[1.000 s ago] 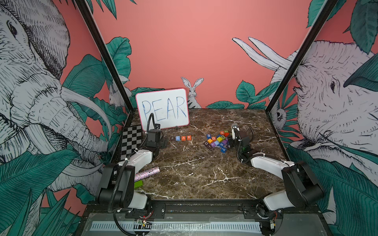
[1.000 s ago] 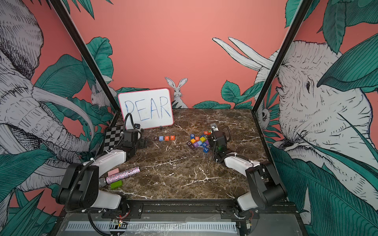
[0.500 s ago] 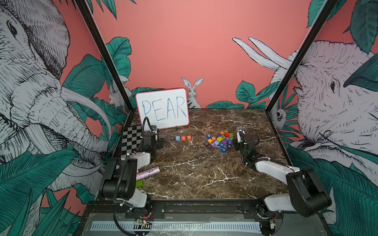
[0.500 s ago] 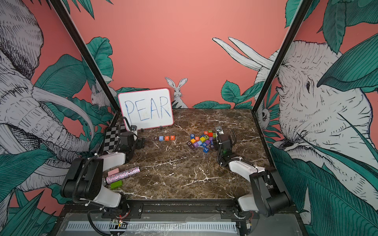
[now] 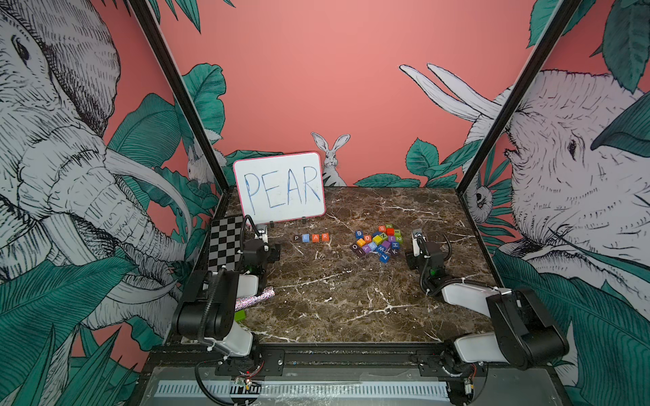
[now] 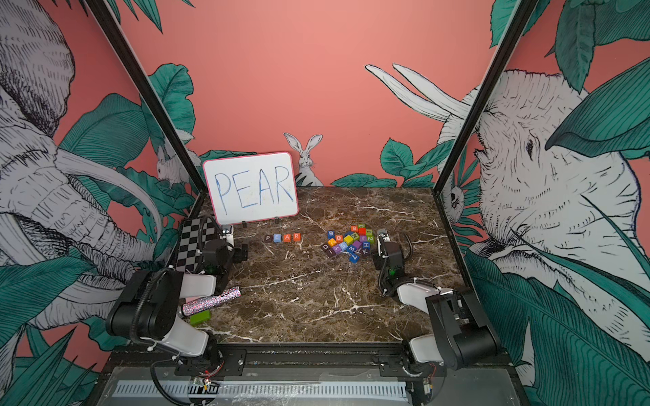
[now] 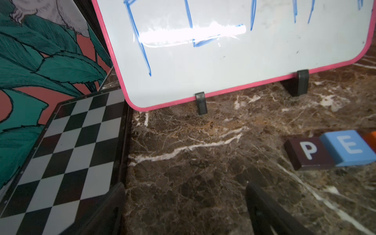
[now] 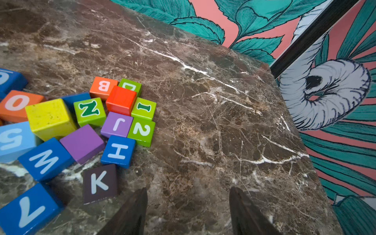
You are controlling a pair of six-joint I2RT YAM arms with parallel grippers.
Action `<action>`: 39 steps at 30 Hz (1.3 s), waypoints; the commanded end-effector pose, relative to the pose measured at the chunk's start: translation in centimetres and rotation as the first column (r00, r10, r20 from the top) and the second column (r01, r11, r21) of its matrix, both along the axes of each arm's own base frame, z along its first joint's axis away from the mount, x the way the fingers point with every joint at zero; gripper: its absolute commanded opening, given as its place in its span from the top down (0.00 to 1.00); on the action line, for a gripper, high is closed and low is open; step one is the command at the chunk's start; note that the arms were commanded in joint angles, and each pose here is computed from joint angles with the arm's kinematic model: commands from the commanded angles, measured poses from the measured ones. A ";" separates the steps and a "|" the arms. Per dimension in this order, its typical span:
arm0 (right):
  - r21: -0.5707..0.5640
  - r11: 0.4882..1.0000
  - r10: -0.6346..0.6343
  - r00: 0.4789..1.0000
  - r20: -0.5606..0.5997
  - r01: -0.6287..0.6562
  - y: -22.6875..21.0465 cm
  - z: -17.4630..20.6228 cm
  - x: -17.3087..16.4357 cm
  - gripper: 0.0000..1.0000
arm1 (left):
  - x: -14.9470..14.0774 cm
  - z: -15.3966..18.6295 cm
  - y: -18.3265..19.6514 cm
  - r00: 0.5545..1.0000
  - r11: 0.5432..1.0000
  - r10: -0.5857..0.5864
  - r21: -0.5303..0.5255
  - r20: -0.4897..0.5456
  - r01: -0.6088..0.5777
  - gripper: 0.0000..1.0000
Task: Spell the uppercase word “pear” with letter blocks
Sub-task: Reset both arms
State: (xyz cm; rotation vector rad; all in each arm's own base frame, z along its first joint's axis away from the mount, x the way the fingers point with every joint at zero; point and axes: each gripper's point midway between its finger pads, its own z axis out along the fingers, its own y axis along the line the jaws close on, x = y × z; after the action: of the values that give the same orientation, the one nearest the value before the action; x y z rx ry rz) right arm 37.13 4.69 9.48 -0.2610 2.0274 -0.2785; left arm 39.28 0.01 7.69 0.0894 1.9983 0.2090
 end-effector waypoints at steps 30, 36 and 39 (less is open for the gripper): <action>0.150 0.989 -0.007 0.983 0.181 -0.021 -4.3 2.9 -0.6 0.01 | 0.7 1.9 0.2 0.997 1.000 0.009 -0.004 0.083 -0.008 0.01; 0.281 0.959 -0.013 0.980 0.198 -0.044 -5.1 1.7 1.4 0.01 | 0.7 1.9 0.2 0.997 1.000 0.008 -0.004 0.083 -0.008 0.00; 0.291 0.956 -0.008 0.983 0.185 -0.046 -5.0 0.4 2.0 0.01 | 0.7 1.9 0.2 0.996 1.000 0.008 -0.004 0.084 -0.007 0.00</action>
State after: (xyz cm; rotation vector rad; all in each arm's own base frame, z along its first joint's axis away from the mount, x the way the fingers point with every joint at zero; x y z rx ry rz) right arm 37.59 -1.16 7.50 -0.0568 1.9666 -0.0539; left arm 39.60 -0.01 8.34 0.0833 1.9603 0.2066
